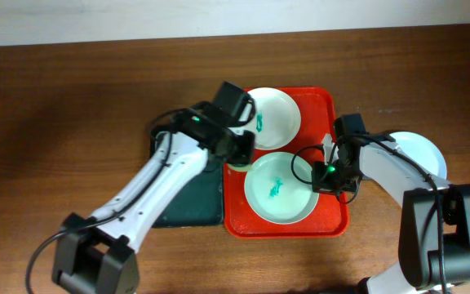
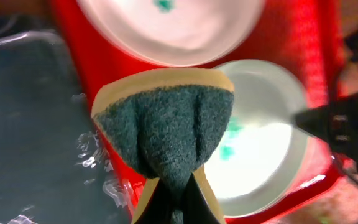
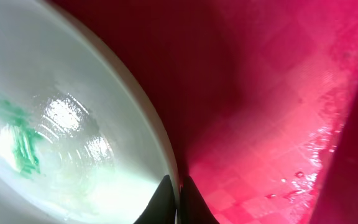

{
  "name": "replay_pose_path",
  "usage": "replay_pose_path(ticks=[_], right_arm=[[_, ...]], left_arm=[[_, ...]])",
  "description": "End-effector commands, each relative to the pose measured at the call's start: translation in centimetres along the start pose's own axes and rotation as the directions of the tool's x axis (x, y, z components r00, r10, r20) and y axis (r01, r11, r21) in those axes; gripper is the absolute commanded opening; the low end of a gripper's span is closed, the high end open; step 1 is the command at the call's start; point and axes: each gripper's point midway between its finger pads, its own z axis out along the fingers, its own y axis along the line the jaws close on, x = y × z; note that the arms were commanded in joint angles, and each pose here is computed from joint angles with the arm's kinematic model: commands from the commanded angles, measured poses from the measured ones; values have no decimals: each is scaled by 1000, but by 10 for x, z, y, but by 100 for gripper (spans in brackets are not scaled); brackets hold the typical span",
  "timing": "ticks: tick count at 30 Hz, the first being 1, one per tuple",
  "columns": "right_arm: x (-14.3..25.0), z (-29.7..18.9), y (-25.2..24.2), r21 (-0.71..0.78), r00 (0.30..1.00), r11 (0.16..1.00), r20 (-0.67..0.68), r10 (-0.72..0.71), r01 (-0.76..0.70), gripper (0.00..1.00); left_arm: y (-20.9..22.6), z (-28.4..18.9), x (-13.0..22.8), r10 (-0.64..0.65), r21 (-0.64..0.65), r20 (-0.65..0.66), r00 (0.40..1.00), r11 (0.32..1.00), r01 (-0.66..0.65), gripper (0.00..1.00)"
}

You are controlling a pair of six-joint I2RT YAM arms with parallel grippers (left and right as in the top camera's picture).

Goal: Clean dirty plates on tray and stack at the side
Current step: 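Scrub the mint green plate with the sponge while the right gripper holds it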

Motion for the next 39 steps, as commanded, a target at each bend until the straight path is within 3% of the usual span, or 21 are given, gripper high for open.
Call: replay_pose_path(ticks=[1,11,15,17,19,21,24,31,33,34,37,39], right_arm=[[1,4,0,-5,1000,1000,-12,21,-21,4],[16,16,-6,0,999,1000,-39,30,-30,4],[16,16,-6,0,999,1000,-39,30,-30,4],[16,16,-6,-1,999,1000,-40,30,-30,4],[16,16,-6,0,999,1000,-42,31,-31,4],[17,16,-6,0,999,1000,-43,32,-32,4],[17,16,-6,0,999,999,-44,32,-32,4],[17,16,-6,0,999,999,-44,32,-32,4],[17,16,-6,0,999,999,-44,32,-32,4],[17,16,-6,0,998,999,-45,32,-32,4],[18,16,-7,1,998,999,-47,33,-33,4],[18,16,-7,1,998,999,-48,33,-33,4]], left_arm=[[-32,33,14,-30,77,-82,996,996,36,0],[-89,118,51,45,278,-243,969,960,25,0],[-82,144,67,46,240,-292,955,970,27,0],[-64,154,70,24,154,-300,954,988,23,0],[-30,156,70,-35,-18,-285,958,999,31,0],[10,149,69,-95,-235,-250,964,971,35,0],[45,136,66,-90,-402,-223,971,915,-7,0],[70,120,67,-75,-532,-228,971,845,-60,0],[65,123,68,-110,-518,-213,971,855,-17,0],[51,130,70,-140,-453,-219,966,891,26,0],[-16,151,69,-153,-114,-285,946,986,125,0],[-64,153,64,-106,109,-305,946,983,145,0]])
